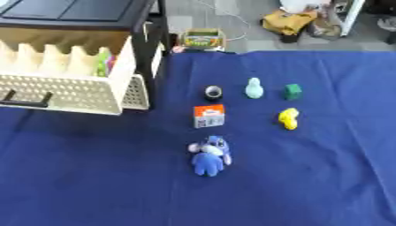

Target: Pick up objects from table and place into drawer.

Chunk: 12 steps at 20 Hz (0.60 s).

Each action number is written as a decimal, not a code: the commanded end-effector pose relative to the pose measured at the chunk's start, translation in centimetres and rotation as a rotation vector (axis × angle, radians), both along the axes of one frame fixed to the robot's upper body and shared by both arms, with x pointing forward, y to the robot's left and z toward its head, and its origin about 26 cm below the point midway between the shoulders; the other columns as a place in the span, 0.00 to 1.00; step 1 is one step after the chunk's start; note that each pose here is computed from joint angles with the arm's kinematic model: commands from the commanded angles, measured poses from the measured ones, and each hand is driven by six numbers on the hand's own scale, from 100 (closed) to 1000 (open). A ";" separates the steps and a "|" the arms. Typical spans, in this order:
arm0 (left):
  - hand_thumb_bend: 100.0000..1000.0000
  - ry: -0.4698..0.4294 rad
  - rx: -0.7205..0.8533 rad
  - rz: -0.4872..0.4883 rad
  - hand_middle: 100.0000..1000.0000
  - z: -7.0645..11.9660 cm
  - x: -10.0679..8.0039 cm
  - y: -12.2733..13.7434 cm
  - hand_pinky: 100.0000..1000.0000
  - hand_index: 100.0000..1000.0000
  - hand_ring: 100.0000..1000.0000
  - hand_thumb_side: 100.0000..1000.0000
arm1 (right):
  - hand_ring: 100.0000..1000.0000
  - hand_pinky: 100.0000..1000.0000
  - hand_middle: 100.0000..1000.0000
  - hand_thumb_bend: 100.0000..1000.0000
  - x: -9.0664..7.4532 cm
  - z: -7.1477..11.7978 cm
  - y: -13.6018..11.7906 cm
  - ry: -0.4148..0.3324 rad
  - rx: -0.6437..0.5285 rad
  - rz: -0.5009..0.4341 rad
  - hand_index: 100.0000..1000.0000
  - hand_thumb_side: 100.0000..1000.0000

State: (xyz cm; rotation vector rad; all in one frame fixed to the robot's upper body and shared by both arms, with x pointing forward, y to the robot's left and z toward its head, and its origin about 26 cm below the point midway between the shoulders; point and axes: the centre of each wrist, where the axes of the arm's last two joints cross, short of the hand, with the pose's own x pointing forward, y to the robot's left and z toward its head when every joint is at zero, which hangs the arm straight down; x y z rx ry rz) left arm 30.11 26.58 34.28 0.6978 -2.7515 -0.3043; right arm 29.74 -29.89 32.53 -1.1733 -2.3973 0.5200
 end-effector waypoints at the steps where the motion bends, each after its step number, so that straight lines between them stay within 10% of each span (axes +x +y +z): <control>1: 0.08 -0.014 -0.065 -0.045 0.39 -0.7 0.1 -0.7 0.49 0.85 0.28 0.93 | 0.65 0.65 0.49 0.43 -0.8 2.1 0.3 -0.012 -0.095 -0.017 0.77 1.00; 12: 0.00 0.152 -0.230 -0.173 0.45 -5.3 1.0 -3.1 0.63 0.87 0.38 0.99 | 0.66 0.64 0.54 0.56 0.5 4.4 1.9 0.154 -0.320 -0.002 0.84 0.93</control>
